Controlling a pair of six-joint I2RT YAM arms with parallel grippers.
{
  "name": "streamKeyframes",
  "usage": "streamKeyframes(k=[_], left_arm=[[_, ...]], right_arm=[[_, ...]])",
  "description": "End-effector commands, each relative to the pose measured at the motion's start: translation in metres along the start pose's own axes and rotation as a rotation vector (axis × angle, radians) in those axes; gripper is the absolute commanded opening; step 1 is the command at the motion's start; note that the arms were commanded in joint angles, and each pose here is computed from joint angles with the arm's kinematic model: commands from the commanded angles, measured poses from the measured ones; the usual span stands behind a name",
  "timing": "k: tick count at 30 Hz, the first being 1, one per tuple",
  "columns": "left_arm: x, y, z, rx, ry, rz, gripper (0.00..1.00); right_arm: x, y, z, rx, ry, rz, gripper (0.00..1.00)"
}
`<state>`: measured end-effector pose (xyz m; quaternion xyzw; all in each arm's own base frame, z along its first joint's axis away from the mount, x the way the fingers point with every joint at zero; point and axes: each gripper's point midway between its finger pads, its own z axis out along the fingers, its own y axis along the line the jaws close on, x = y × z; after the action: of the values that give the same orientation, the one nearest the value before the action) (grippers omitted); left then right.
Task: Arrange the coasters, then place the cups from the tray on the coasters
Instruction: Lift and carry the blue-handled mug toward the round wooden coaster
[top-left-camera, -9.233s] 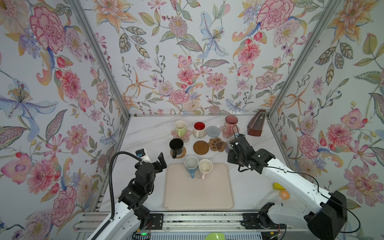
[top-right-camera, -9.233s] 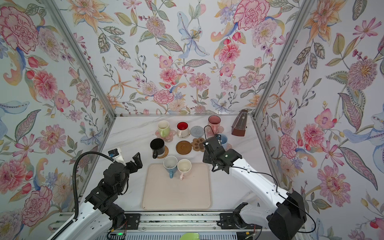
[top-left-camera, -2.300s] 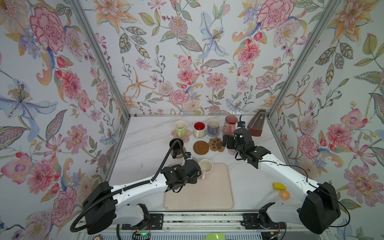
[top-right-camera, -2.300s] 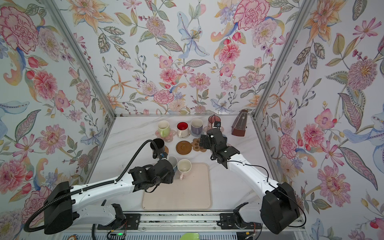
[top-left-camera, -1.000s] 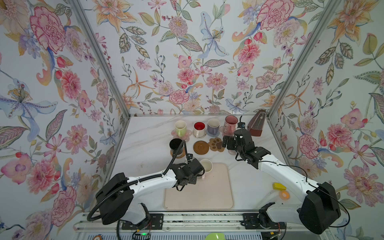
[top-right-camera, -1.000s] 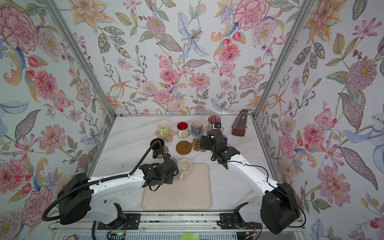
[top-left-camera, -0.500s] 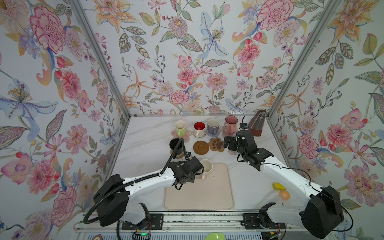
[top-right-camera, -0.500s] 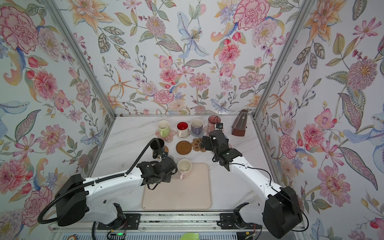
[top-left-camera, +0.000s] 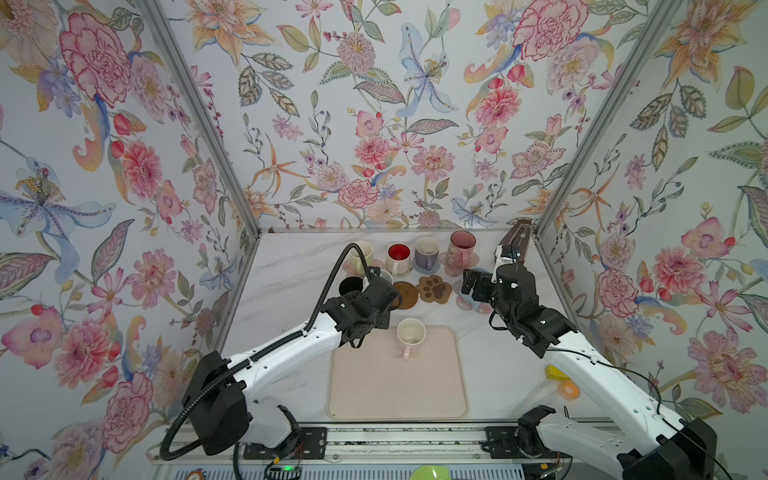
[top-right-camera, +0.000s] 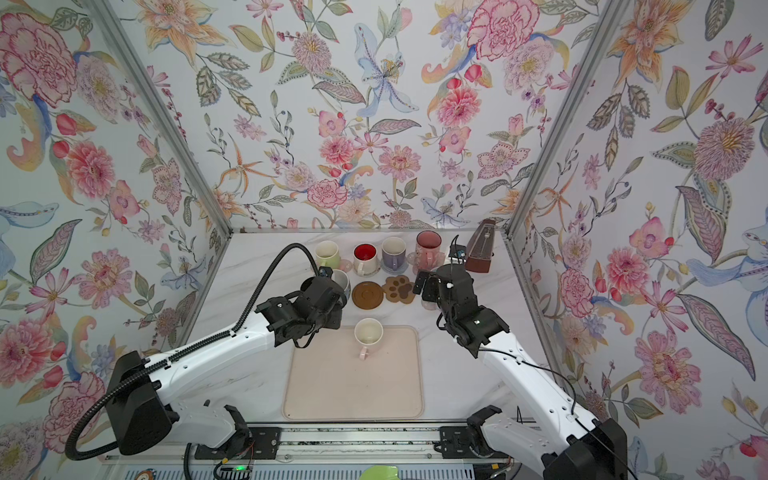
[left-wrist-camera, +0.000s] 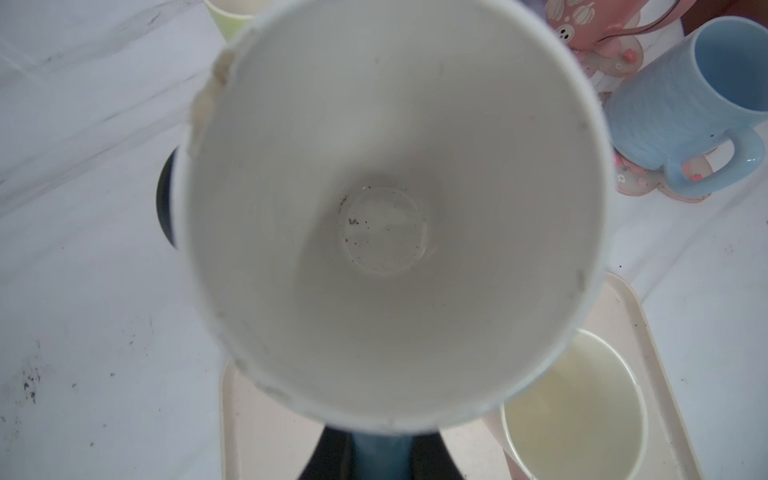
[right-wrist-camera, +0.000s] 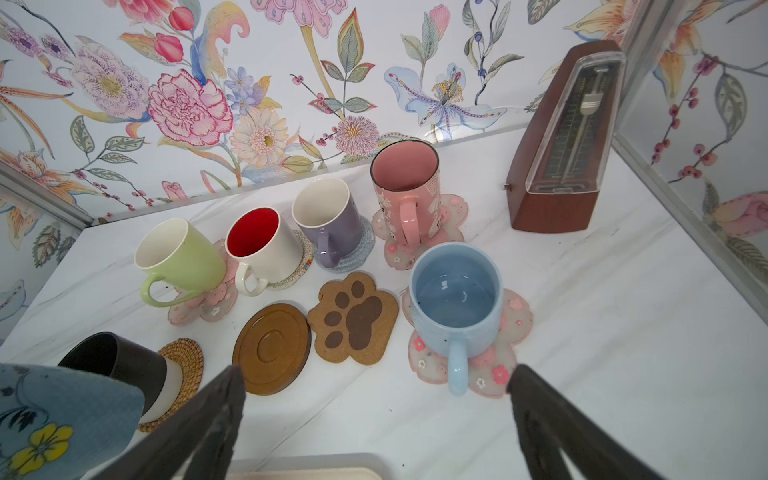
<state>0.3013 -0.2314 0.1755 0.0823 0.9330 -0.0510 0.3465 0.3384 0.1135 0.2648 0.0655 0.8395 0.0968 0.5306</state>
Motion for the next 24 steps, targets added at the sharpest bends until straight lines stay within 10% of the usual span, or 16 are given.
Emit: streamKeyframes(k=[1, 24], left_arm=[[-0.037, -0.012, 0.006, 0.036, -0.081, 0.042, 0.00], [-0.054, -0.042, 0.098, 0.138, 0.021, 0.132, 0.00]], right_arm=[[0.006, -0.013, -0.007, 0.040, 0.011, -0.006, 0.99], [0.020, -0.040, -0.036, 0.104, 0.053, 0.065, 0.99]])
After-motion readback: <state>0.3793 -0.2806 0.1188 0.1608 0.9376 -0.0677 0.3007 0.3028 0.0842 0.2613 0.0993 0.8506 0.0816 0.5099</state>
